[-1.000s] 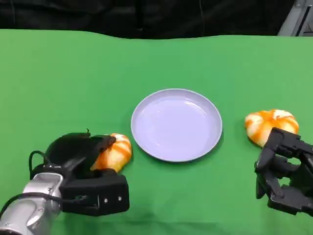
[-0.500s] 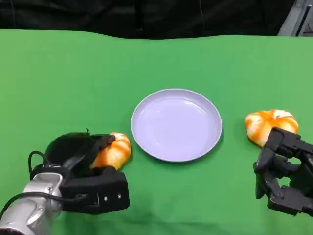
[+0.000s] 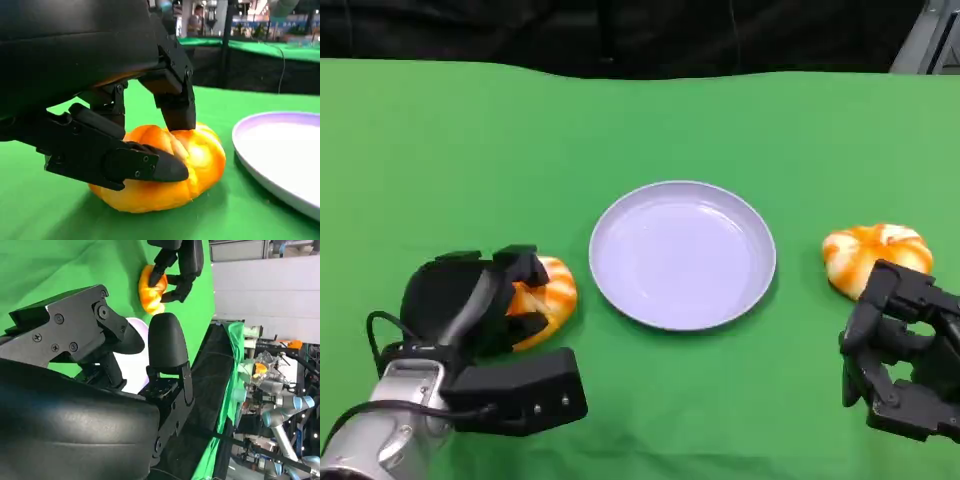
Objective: Grasp the bread from the table and place it into the plate.
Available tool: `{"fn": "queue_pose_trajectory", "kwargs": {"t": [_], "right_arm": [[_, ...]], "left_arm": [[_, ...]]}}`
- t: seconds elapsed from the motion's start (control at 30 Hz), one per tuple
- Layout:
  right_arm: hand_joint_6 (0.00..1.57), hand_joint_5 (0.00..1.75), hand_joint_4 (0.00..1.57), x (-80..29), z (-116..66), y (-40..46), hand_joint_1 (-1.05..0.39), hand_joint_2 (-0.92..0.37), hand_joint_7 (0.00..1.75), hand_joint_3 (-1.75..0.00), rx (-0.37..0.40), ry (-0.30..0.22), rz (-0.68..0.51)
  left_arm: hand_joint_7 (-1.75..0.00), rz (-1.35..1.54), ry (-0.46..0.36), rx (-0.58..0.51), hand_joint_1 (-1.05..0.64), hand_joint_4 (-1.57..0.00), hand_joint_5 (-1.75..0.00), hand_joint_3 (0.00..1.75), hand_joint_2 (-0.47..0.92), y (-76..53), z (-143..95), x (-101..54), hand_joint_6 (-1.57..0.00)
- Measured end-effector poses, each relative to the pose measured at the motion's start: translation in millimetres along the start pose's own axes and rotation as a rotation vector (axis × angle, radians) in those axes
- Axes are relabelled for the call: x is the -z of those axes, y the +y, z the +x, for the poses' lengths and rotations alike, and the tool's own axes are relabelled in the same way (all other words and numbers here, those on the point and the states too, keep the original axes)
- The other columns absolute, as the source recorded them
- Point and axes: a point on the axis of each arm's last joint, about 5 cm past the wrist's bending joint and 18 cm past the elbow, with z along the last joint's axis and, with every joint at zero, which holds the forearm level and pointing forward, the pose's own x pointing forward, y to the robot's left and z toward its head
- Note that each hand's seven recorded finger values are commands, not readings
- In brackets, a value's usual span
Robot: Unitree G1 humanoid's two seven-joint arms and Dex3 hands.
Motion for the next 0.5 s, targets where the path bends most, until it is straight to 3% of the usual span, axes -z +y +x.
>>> {"fn": "queue_pose_trajectory", "kwargs": {"t": [0.17, 0.27, 0.3, 0.37, 0.5], "right_arm": [[0.66, 1.75, 0.79, -0.3, -0.6, 0.1, -0.02, -0.66, 1.57, -1.07, 0.001, -0.001, 0.000], [0.66, 1.75, 0.79, -0.3, -0.8, 0.2, -0.03, -0.66, 1.57, -1.07, 0.000, 0.000, 0.001], [0.66, 1.75, 0.79, -0.3, -0.8, 0.2, -0.03, -0.66, 1.57, -1.07, -0.001, 0.000, 0.001], [0.66, 1.75, 0.79, -0.2, -0.9, 0.2, -0.03, -0.66, 1.57, -1.07, -0.001, 0.000, 0.001], [0.67, 1.75, 0.79, -0.2, -1.0, 0.2, -0.03, -0.65, 1.57, -1.08, 0.000, 0.001, 0.001]], "left_arm": [[-1.47, 0.016, 0.009, -0.036, -0.16, -0.80, -1.75, 0.23, 0.86, 4.5, 2.1, 3.0, -0.71], [-1.43, 0.019, 0.004, -0.059, -0.16, -0.80, -1.75, 0.23, 0.88, 8.5, 4.6, 2.5, -0.73], [-1.45, 0.017, 0.001, -0.067, -0.17, -0.80, -1.75, 0.24, 0.89, 9.8, 5.8, 1.9, -0.73], [-1.65, 0.014, -0.013, -0.086, -0.19, -0.80, -1.75, 0.24, 0.90, 12.9, 8.6, -0.5, -0.64], [-1.73, -0.002, -0.081, -0.142, -0.17, -0.81, -1.75, 0.24, 0.91, 24.1, 20.1, -10.7, -0.61]]}}
